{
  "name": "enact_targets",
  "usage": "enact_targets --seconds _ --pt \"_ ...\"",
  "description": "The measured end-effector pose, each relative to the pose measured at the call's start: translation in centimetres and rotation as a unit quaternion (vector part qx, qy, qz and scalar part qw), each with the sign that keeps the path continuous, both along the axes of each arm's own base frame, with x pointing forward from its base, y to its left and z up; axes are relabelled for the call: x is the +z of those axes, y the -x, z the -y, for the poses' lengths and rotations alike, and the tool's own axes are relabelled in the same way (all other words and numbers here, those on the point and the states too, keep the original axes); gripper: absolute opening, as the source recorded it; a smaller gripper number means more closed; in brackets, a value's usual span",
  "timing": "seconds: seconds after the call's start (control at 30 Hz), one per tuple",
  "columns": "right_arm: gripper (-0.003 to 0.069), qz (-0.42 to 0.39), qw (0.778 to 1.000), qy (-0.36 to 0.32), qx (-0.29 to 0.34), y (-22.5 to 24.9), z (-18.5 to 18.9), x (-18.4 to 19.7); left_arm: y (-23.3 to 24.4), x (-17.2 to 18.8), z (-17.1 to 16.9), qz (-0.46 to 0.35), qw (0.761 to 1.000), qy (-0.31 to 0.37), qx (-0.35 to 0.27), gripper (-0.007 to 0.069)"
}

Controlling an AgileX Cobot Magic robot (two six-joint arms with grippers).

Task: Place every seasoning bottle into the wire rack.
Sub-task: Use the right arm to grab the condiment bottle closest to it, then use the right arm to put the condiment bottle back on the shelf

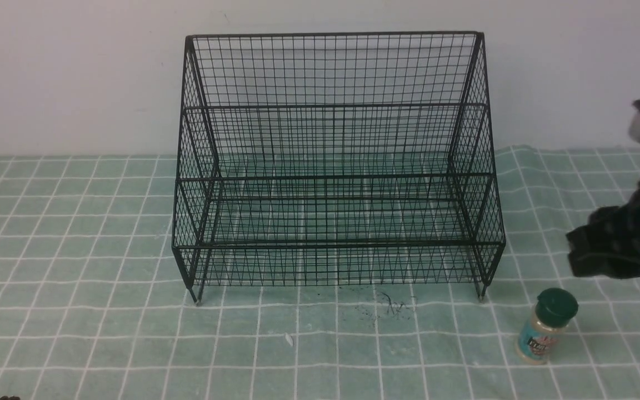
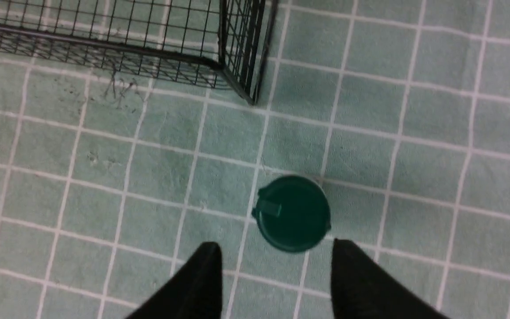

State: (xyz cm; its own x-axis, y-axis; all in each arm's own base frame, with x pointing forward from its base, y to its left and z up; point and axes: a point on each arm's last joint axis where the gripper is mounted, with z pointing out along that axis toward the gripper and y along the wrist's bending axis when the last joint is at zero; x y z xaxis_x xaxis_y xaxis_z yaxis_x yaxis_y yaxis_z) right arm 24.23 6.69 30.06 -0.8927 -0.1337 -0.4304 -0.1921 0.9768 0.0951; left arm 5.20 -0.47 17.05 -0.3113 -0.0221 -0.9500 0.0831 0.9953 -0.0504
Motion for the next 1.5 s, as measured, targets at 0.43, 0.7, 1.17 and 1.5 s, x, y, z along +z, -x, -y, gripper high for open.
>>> enact_targets --seconds 0.43,0.7,1.17,1.5 --pt "0.0572 -0.111 0.992 0.054 -0.008 -4.8 -1.1 -8.6 0.0 0.0 0.0 0.000 1.000 0.000 0.000 -0.0006" --pt "0.0351 -0.140 0.989 0.051 0.012 -4.7 -1.4 -8.0 0.0 0.0 0.0 0.000 1.000 0.000 0.000 -0.0006" --pt "0.0351 0.040 0.998 -0.021 0.039 -3.3 -2.5 8.1 0.0 0.0 0.0 0.000 1.000 0.000 0.000 -0.0006" --pt "0.0351 -0.018 0.996 0.015 0.082 -8.2 -7.2 2.8 0.0 0.0 0.0 0.000 1.000 0.001 0.000 -0.0006"
